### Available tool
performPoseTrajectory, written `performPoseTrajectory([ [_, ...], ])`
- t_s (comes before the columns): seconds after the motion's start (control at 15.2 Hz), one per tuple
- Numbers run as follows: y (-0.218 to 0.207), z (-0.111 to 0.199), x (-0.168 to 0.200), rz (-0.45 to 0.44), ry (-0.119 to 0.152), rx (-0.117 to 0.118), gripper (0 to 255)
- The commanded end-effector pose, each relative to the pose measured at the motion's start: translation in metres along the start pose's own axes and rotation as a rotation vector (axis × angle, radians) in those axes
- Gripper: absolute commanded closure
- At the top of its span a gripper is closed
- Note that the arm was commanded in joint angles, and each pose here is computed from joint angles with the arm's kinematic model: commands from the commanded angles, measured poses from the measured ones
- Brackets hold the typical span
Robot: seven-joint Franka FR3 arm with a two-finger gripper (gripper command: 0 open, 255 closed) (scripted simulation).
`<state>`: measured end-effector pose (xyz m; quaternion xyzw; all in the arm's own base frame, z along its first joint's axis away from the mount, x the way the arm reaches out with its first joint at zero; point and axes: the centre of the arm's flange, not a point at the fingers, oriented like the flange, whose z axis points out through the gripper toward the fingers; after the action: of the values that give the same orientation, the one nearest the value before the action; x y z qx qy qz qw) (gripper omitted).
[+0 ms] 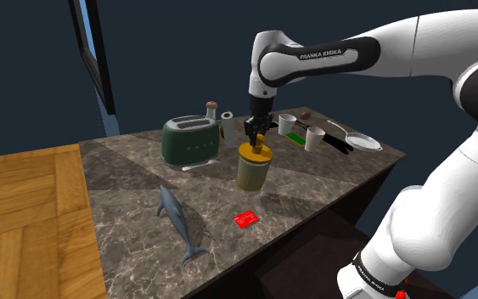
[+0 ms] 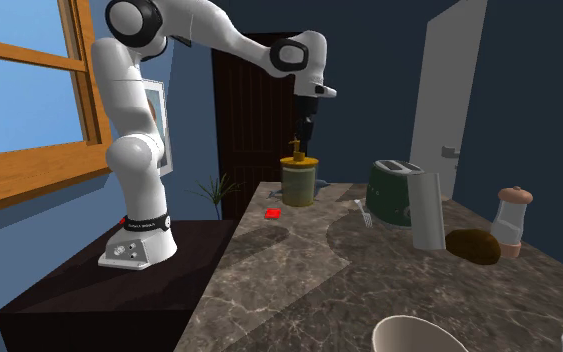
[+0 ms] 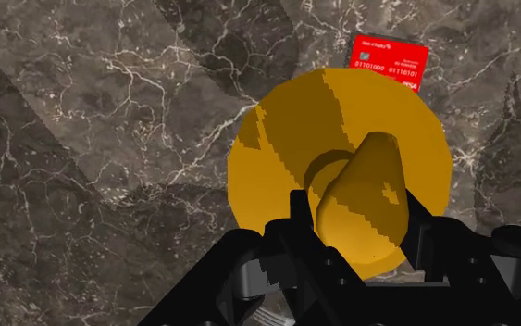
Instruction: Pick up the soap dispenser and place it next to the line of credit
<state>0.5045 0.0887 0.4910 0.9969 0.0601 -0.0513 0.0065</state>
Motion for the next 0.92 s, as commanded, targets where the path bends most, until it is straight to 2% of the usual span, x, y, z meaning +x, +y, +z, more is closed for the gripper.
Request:
performPoseTrajectory([
  [0.0,0.001,0.011,0.002,0.000,0.001,0.000,255],
  [0.73,0.000,0.069,0.008,0.000,0.001,0.000,255],
  [0.86,0.000,0.071,0.008,0.000,0.001,0.000,255],
])
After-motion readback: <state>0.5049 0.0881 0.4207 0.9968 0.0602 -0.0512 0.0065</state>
